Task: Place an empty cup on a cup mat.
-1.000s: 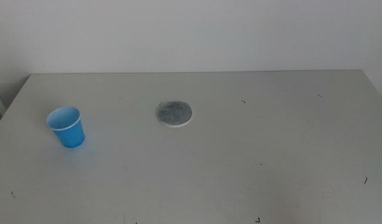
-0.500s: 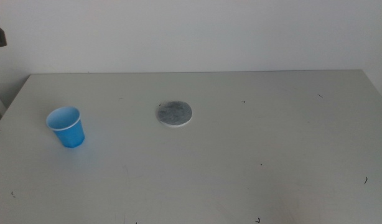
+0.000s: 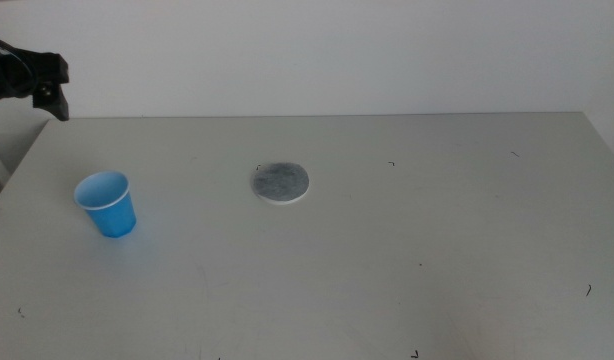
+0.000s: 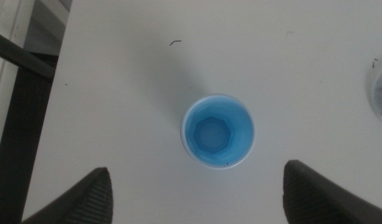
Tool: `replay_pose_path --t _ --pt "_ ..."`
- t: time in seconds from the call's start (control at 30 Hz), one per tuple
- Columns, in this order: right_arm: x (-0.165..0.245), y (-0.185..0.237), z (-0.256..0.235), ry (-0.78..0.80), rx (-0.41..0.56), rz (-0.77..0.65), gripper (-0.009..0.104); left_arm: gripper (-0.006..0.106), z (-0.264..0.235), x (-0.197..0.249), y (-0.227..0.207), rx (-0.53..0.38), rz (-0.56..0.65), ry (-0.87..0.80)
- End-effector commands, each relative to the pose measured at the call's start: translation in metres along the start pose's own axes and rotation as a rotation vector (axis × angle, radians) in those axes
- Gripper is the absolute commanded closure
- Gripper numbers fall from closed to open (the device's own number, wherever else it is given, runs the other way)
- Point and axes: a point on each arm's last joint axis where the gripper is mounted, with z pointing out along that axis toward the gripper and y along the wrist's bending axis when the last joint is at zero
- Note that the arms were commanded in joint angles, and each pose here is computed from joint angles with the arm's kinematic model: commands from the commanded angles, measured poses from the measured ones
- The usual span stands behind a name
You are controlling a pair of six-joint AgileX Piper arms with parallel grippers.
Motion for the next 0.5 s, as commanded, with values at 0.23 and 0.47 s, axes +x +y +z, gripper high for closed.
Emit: replay_pose_path --t 0.23,0.47 --pt "-0.012 0.0 -0.003 -0.109 -0.002 -0.017 0.001 -0.005 0.045 -0.018 -0.007 0.024 -0.037 -0.031" --pt "-0.012 0.0 -0.003 -0.109 -0.002 -0.017 0.001 -0.005 0.098 -0.013 0.0 -0.004 -0.037 0.085"
